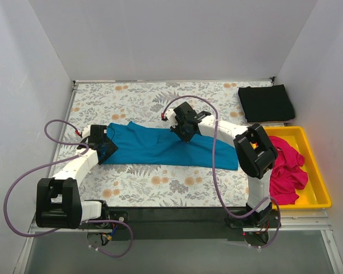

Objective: Fold and stack the t-shirts
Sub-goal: Fold the tshirt

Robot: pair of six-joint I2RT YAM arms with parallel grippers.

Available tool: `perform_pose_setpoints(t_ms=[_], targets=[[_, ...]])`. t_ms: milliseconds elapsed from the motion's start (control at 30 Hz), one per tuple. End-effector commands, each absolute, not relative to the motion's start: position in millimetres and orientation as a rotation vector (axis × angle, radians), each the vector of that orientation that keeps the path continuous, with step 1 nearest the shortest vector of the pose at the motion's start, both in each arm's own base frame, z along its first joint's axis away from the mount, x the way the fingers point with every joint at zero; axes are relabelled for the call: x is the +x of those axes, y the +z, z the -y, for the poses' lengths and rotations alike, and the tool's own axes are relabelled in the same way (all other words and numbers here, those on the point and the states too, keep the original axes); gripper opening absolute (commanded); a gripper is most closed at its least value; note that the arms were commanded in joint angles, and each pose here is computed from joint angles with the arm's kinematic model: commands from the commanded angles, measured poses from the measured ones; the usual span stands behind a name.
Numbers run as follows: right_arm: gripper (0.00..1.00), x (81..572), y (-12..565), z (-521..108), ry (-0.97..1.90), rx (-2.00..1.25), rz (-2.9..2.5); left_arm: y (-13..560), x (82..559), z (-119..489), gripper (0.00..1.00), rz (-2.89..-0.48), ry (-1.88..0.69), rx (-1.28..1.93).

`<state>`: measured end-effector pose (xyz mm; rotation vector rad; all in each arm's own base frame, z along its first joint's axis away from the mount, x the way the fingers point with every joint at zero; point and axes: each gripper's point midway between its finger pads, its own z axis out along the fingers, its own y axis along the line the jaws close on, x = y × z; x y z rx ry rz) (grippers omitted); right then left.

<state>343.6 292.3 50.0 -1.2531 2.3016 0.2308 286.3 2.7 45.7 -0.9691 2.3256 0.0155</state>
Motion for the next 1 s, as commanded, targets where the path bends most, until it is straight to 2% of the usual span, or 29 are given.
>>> perform_pose_setpoints(t_ms=[0, 67, 100, 300, 500, 700, 967], targets=[[0.07, 350, 51, -299, 0.186, -1.298, -2.269, 56, 297, -4, 0.55, -2.287, 0.009, -0.949], [0.17, 350, 52, -300, 0.174, -1.303, -2.267, 57, 297, -3, 0.55, -2.287, 0.007, -0.946], [0.26, 349, 52, -299, 0.173, -1.298, -2.274, 57, 297, -3, 0.55, -2.288, 0.004, -0.946], [0.49, 352, 86, -275, 0.082, -1.145, -2.275, 67, 305, 0, 0.55, -2.272, -0.025, -0.936], [0.5, 340, 88, -205, 0.067, -0.728, -2.445, 77, 321, 3, 0.54, -2.267, -0.046, -0.934], [0.5, 313, 65, -138, 0.146, -0.327, -2.567, 55, 327, 4, 0.39, -2.321, -0.011, -0.984], [0.5, 266, 21, -92, 0.171, -0.138, -2.702, 34, 322, -12, 0.35, -2.362, 0.113, -1.021]])
